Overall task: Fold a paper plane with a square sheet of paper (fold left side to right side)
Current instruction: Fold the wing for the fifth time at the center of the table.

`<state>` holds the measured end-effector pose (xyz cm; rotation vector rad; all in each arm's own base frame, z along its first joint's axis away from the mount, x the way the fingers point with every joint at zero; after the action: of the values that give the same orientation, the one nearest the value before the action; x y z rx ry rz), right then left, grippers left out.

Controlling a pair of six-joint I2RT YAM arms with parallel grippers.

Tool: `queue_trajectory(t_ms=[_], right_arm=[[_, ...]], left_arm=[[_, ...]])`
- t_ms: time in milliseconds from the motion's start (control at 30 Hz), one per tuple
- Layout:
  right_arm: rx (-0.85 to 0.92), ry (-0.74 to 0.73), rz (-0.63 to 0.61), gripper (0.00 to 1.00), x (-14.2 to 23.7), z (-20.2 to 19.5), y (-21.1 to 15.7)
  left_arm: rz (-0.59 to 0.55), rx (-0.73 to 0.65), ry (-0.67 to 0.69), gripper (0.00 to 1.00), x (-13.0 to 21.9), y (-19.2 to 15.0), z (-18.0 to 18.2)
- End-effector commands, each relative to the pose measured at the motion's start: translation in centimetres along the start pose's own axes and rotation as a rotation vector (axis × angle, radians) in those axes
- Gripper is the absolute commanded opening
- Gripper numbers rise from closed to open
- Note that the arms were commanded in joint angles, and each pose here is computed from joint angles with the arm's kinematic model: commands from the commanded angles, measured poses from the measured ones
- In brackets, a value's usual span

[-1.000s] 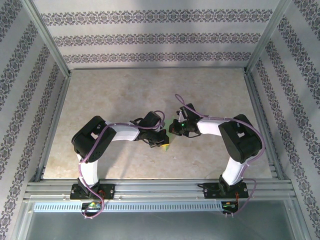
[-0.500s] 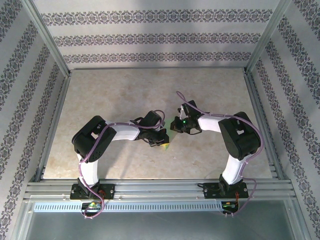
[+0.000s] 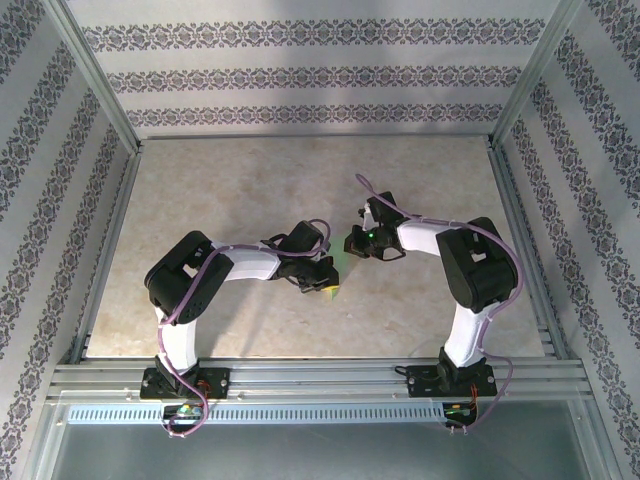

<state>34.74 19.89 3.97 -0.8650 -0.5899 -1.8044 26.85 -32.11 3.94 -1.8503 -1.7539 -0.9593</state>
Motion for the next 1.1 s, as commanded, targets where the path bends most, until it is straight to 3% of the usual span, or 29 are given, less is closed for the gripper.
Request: queue_trajectory(t_ms=[0, 800, 1067], right_arm=[[0.006, -0.072, -0.121, 0.00, 0.2, -1.5, 3.6], [-0.018, -0.039, -0.169, 0.00, 2.2, -0.6, 9.2], [0.012, 0.035, -0.169, 0.00, 5.8, 2.3, 5.7]], left_arm=[[0.141, 0.093, 0.157, 0.00, -1.1, -4.1, 4.5], [0.137, 0.094, 0.141, 0.00, -1.3, -4.1, 4.4], [0.133, 0.087, 0.140, 0.00, -1.2, -4.1, 4.3]])
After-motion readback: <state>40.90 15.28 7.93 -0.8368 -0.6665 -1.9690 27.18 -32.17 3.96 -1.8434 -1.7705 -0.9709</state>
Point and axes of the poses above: each hand's point on the last joint's axis, 136 mm out from that joint toward the fingers, its own x axis back along the fingers, its own z axis along the line the jaws close on, y = z × x, the point moved 3 cm from there along x, back along the fingers, and after that the axes turned 14 degrees about -x, right-handed, at the moved point
